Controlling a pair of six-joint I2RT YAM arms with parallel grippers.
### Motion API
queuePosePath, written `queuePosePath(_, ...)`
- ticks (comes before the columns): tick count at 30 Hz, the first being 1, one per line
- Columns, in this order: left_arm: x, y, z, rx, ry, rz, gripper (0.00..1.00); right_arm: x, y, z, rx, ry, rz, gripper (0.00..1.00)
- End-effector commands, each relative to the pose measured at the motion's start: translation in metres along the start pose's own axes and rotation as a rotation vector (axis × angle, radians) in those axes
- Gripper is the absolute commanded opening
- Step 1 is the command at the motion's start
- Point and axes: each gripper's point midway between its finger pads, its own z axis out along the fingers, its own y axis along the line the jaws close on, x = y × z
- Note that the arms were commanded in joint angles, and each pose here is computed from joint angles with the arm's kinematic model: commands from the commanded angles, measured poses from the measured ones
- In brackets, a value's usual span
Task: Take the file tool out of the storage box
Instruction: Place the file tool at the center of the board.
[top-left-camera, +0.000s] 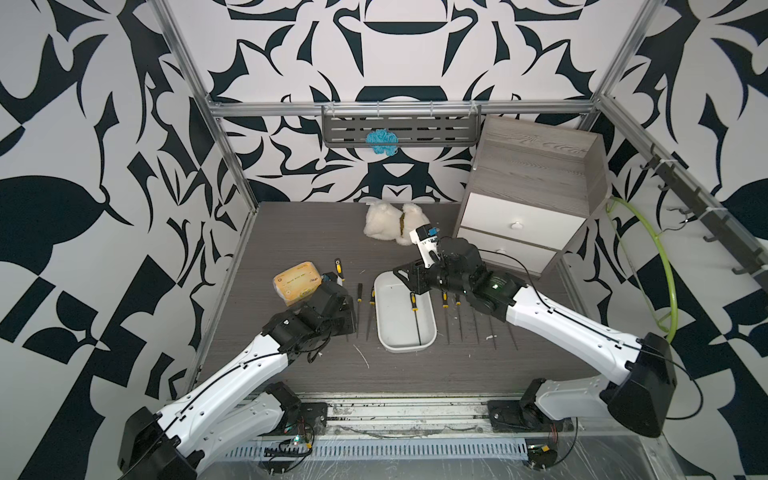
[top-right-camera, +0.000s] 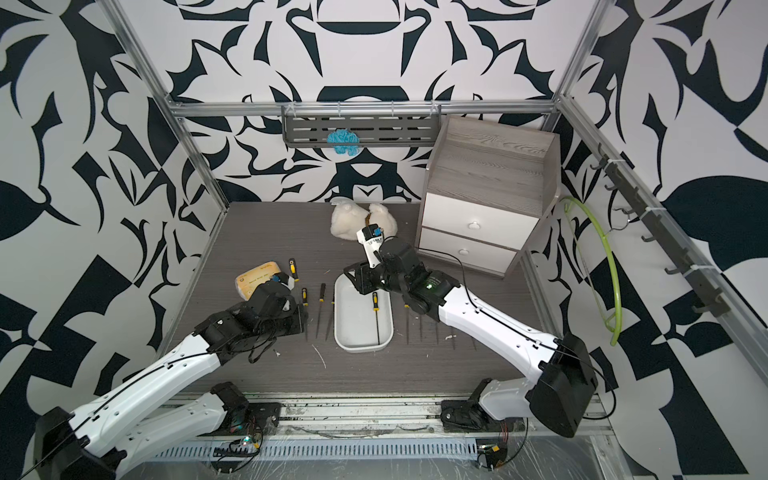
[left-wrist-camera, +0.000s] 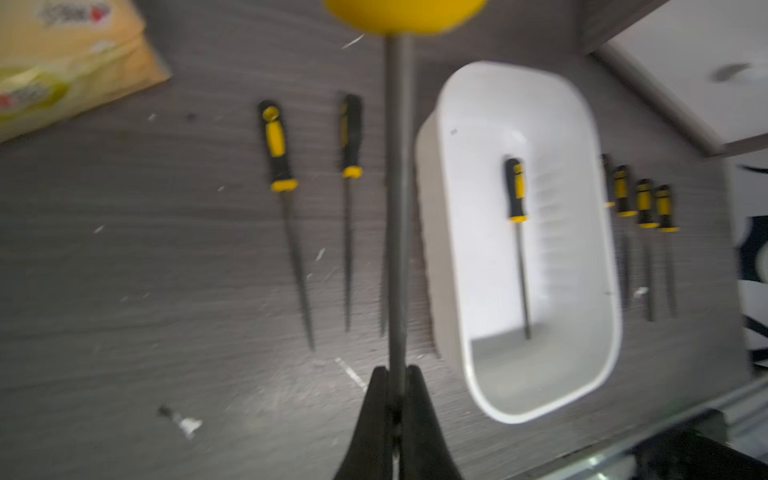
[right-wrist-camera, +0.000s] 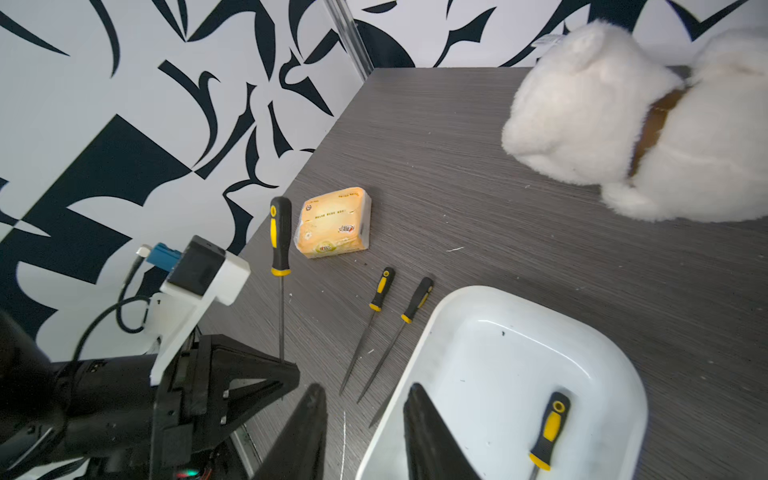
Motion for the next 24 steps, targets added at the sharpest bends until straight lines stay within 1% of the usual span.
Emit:
queuePosePath(1,0.026,0.039,0.012,-0.184,0.153,-0.012,0.0,0.012,-0.02,-0.003,0.074,0.041,-0.035,0.36)
queuePosePath(3,0.03,0.047,0.021,-0.223,0.195,-0.023,0.0,0.013,-0.026,-0.004,0.086,0.049,-0.03,0.36)
queuePosePath(5,0.03,0.052,0.031,-0.224,0.225,-0.044,0.0,0.013,-0.031,-0.004,0.088,0.053,-0.021,0.36)
queuePosePath(8,0.033,0.065,0.048,-0.236,0.302,-0.084,0.0,0.016,-0.034,-0.001,0.085,0.064,-0.006,0.37)
queuePosePath(9,0.036,0.066,0.056,-0.245,0.343,-0.081,0.0,0.017,-0.035,0.0,0.084,0.069,-0.005,0.37)
queuePosePath(11,0.039,0.065,0.066,-0.244,0.378,-0.074,0.0,0.018,-0.037,0.003,0.089,0.078,-0.001,0.37)
queuePosePath(16,0.04,0.063,0.078,-0.24,0.401,-0.063,0.0,0.021,-0.045,0.006,0.111,0.089,0.013,0.37)
queuePosePath(19,0.039,0.068,0.078,-0.267,0.403,-0.057,0.0,0.024,-0.048,0.01,0.12,0.108,0.028,0.37)
queuePosePath(24,0.037,0.062,0.077,-0.244,0.406,-0.043,0.0,0.029,-0.051,0.017,0.115,0.141,0.047,0.37)
